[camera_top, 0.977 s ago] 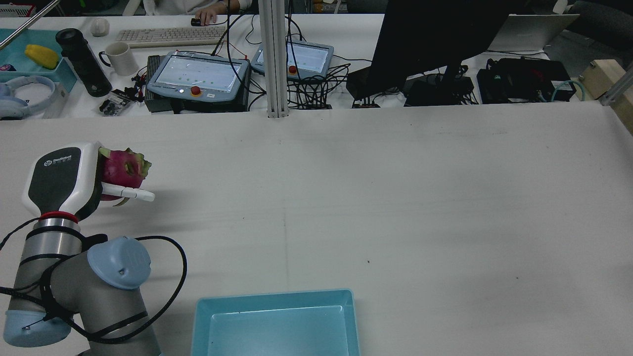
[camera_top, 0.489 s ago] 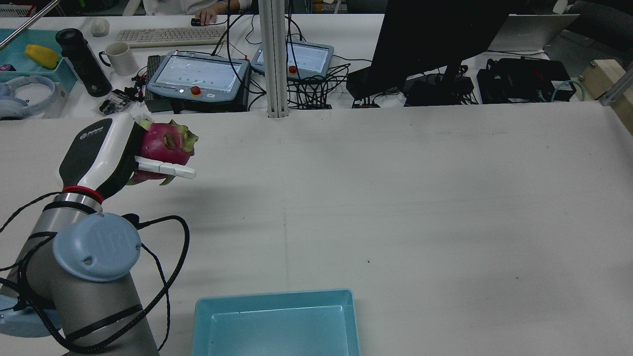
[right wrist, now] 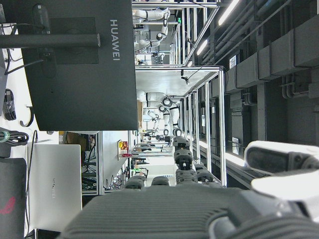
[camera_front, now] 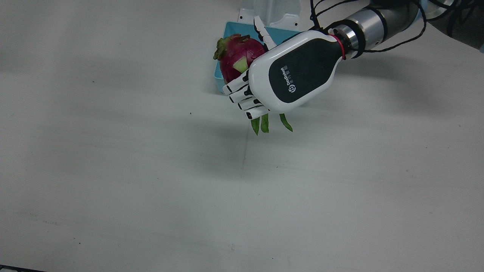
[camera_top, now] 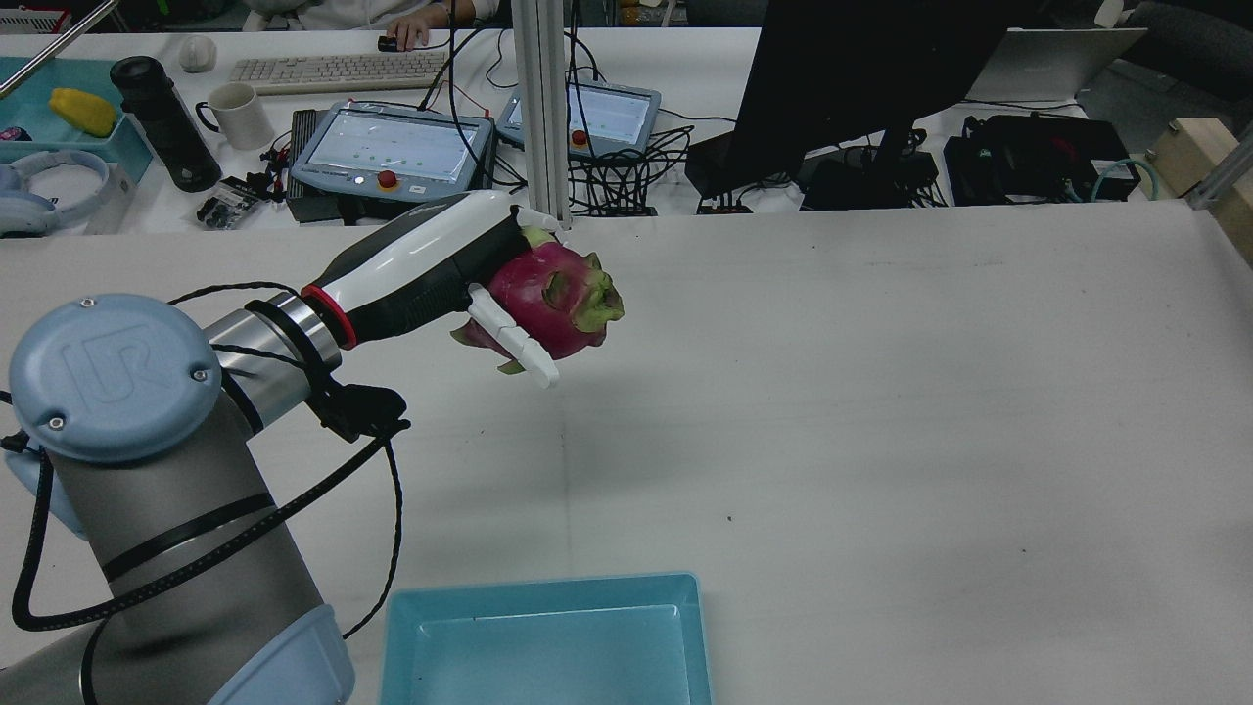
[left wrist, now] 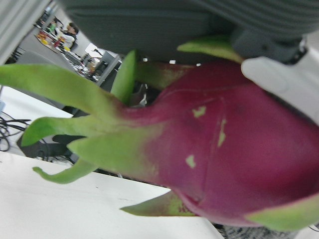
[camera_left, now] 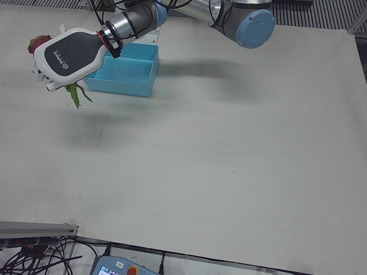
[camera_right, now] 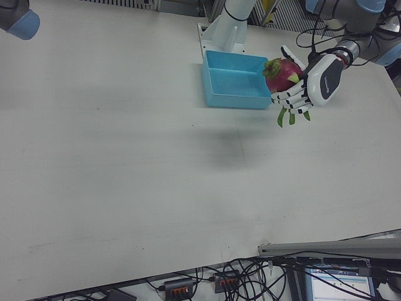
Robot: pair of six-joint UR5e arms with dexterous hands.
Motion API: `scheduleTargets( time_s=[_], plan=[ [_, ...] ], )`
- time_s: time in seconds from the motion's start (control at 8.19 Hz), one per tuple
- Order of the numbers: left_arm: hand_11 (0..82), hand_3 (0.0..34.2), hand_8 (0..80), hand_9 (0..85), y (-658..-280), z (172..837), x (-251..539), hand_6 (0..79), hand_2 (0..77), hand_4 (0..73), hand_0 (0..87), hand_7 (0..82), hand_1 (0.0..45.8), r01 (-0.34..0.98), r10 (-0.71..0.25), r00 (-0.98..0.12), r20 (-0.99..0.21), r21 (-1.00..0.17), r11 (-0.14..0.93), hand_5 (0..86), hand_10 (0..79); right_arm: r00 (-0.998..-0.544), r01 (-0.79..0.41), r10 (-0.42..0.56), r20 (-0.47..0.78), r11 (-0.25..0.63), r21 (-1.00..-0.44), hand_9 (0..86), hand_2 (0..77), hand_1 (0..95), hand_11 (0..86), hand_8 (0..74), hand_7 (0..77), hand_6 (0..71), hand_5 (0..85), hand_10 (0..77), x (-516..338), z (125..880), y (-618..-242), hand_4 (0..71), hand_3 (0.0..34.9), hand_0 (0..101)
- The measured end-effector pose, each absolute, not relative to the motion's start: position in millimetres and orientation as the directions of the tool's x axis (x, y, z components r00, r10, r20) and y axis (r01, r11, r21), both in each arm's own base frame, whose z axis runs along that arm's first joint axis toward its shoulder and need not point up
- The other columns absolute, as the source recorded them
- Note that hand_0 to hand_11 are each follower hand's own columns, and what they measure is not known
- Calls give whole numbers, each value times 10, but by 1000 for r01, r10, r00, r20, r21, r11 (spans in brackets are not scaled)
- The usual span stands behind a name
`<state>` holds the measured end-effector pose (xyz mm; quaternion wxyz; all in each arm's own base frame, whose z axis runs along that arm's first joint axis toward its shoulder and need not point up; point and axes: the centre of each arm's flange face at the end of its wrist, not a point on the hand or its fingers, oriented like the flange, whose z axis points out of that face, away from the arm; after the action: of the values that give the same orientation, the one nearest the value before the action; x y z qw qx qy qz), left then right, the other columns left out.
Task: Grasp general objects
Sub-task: 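Carry the dragon fruit over the light-blue tray with the left hand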
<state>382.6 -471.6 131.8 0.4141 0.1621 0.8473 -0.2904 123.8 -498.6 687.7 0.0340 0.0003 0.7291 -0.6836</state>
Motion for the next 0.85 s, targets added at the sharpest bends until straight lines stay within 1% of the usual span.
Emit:
scheduleTargets(
  time_s=[0.12,0.24,0.49,0.61,0.85],
  plan=[
    [796,0,545,589,-4692,1455,3923,551,33,349,403,469,0,448,21,-637,-770,-348,823,365,191,-998,47,-46,-50,65,-997,5,747,65,5,0,0,0,0,0,1238,6878,-4986,0,0,0],
    [796,0,556,589,-4670,1722,3987,567,33,365,420,464,0,377,-13,-676,-737,-360,853,355,191,-998,47,-46,-50,65,-997,5,747,65,5,0,0,0,0,0,1238,6877,-4986,0,0,0],
    [796,0,562,584,-4511,2067,4157,573,33,382,449,464,0,270,-72,-723,-687,-377,886,349,196,-998,47,-46,-50,66,-997,5,747,65,5,0,0,0,0,0,1238,6876,-4986,0,0,0],
    [796,0,567,584,-4376,2085,4283,578,33,387,452,458,0,209,-103,-749,-655,-380,901,349,191,-998,47,-46,-50,66,-997,5,747,65,5,0,0,0,0,0,1238,6875,-4986,0,0,0],
    [796,0,573,584,-3940,1933,4582,584,33,393,454,458,0,76,-176,-787,-591,-376,923,344,191,-998,47,-46,-50,66,-997,5,747,65,5,0,0,0,0,0,1238,6875,-4986,0,0,0]
  ],
)
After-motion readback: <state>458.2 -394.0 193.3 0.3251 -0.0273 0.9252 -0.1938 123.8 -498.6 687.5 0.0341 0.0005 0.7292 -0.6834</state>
